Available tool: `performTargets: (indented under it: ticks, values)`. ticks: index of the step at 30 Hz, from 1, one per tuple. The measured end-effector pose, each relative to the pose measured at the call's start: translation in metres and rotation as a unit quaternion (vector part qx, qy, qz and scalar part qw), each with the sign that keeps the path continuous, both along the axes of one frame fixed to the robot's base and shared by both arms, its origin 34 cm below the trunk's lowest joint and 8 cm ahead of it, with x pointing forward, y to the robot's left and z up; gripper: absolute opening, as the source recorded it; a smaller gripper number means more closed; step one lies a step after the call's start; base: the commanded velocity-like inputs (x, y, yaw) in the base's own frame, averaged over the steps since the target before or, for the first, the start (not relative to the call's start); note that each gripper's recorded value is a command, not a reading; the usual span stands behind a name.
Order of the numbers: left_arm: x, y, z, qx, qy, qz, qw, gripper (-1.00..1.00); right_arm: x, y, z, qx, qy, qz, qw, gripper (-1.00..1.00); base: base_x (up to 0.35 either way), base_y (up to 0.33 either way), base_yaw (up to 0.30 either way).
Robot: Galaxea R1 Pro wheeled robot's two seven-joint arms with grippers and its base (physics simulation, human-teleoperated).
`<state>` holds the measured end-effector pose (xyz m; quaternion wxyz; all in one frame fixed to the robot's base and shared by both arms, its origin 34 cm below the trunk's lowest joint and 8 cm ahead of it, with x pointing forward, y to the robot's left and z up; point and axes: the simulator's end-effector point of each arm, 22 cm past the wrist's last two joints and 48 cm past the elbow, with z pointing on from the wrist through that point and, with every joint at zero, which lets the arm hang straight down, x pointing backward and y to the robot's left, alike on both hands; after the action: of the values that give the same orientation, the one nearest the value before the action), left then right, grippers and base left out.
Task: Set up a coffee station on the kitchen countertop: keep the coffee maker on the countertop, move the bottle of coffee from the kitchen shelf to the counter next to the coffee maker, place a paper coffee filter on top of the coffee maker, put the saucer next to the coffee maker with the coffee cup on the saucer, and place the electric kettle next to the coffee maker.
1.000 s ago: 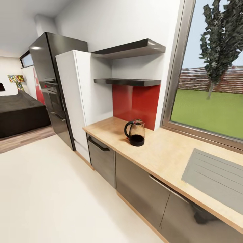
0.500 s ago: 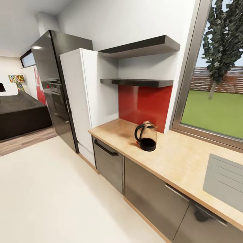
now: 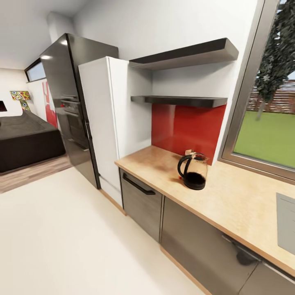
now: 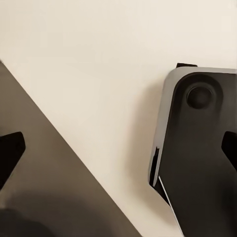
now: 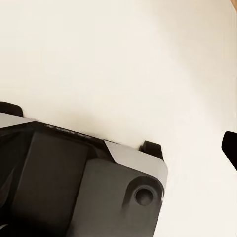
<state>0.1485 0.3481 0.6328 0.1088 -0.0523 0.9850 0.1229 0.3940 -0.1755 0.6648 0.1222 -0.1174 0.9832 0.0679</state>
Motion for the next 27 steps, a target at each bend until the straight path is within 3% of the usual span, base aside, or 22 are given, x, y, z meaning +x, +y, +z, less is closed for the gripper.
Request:
performTargets:
  ticks: [11,27]
  values:
    - [0.0,0.0001,0.0,0.0,0.0,0.0,1.0,1.0,0.0008,-0.0008,0.0002,0.001,-0.001,-0.001,1.0,1.0,0.194,0.286,-0.02]
    - [0.0001,-0.0011,-0.0001,-0.001,0.0,0.0,1.0,1.0,0.0,-0.0008,0.0001,0.001,0.001,-0.001,1.0,1.0,0.195,0.286,-0.25]
